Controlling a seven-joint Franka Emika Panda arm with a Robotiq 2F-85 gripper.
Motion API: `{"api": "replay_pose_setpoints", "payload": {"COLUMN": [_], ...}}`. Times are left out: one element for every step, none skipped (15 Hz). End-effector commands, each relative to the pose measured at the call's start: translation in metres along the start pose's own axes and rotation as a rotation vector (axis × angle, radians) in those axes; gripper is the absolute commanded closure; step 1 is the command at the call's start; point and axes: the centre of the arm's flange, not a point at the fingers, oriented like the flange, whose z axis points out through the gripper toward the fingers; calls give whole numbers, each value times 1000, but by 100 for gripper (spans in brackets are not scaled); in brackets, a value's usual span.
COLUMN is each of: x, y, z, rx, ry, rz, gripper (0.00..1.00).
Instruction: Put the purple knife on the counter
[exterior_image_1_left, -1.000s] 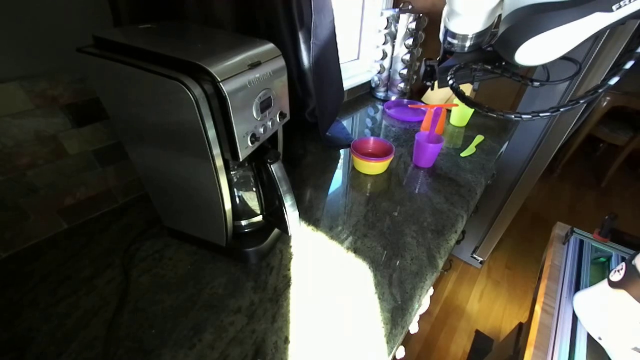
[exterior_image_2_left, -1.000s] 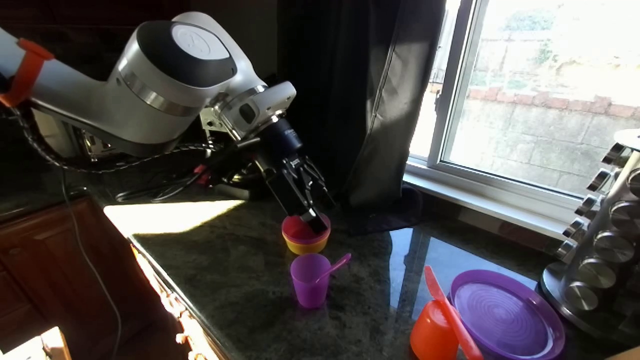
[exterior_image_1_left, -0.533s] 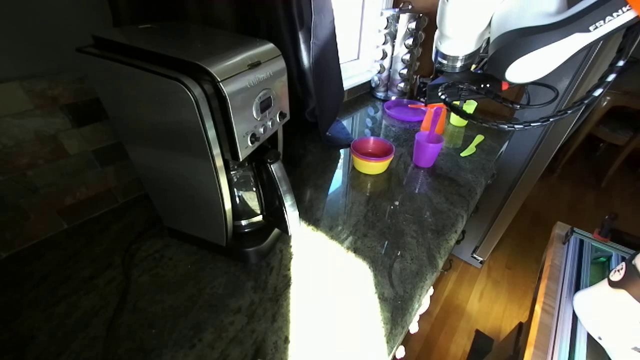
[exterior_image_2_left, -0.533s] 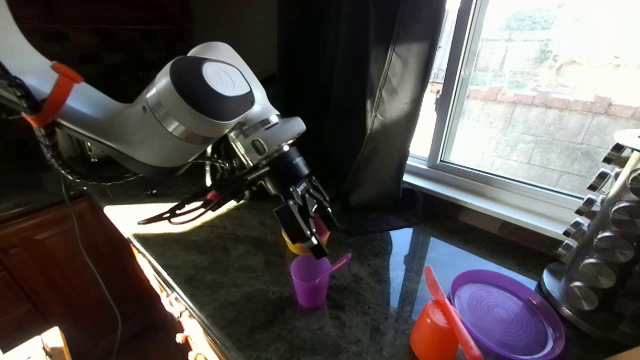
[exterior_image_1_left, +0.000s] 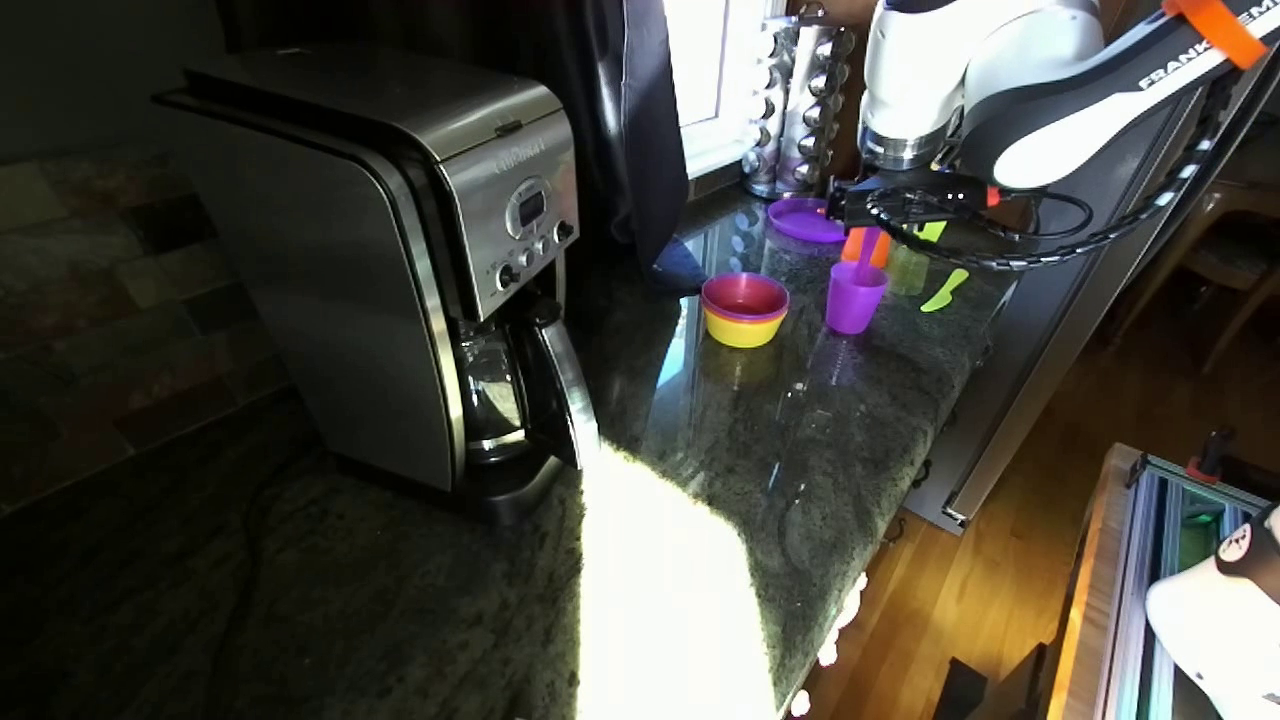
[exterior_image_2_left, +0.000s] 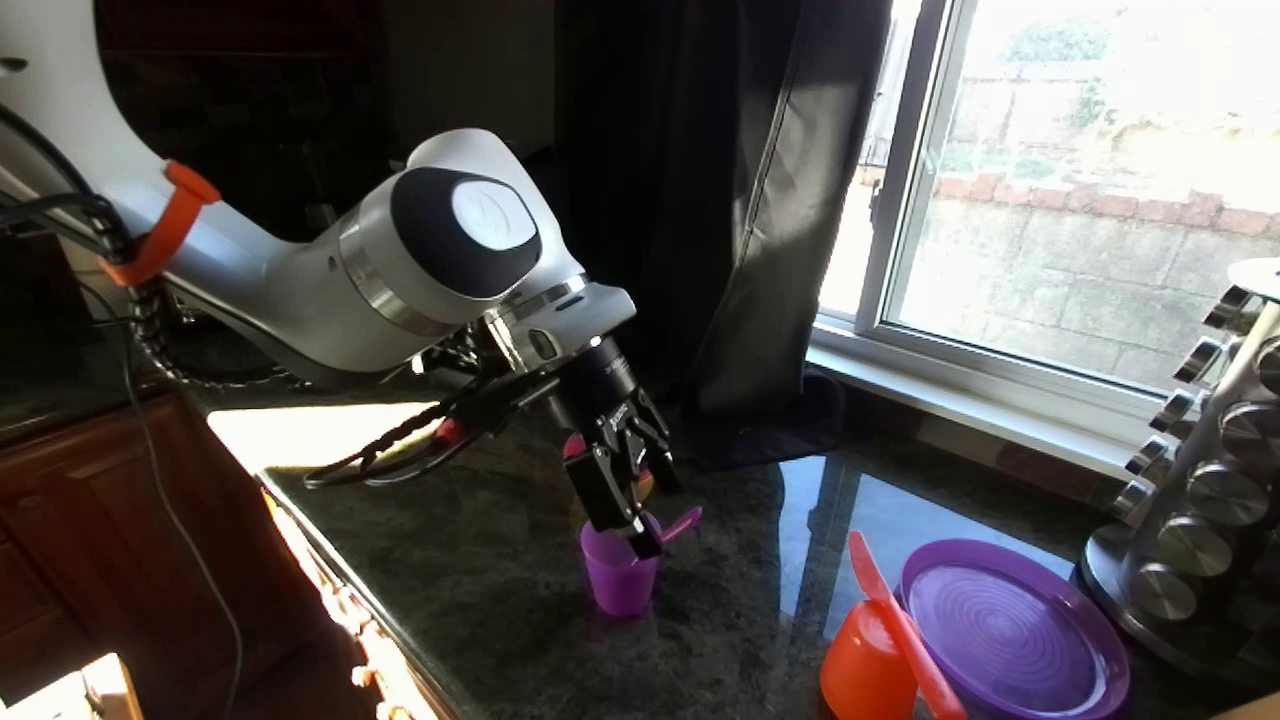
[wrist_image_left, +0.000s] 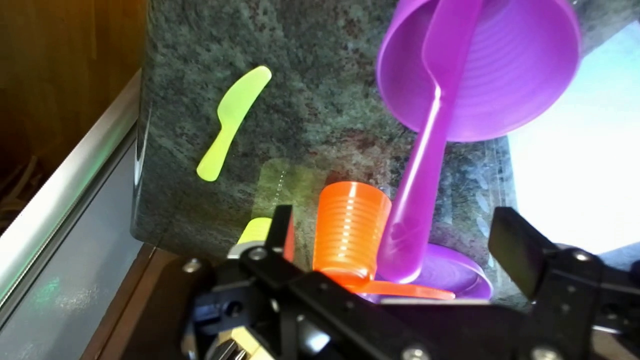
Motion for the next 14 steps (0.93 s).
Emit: {"api": "replay_pose_setpoints", "payload": {"x": [-1, -1, 0, 1, 1, 2, 2, 2, 2, 2, 2, 2, 2, 3], "y": [-7, -8, -8, -10, -10, -11, -12, -12, -13, -14, -14, -15, -16, -16], "z": [12, 13, 14, 15, 15, 15, 16, 17, 17, 18, 18, 18, 17, 15], "rx": [8, 7, 7, -1, 0, -2, -3, -6, -6, -8, -8, -9, -7, -4], "ry": [-1, 0, -2, -4, -5, -4, -3, -2, -2, 1, 2, 2, -1, 3], "rz": [34, 39, 43, 52, 55, 57, 58, 61, 61, 62, 63, 63, 59, 58], "gripper": [0, 0, 0, 2, 19, 27, 27, 36, 44, 53, 59, 68, 75, 82]}}
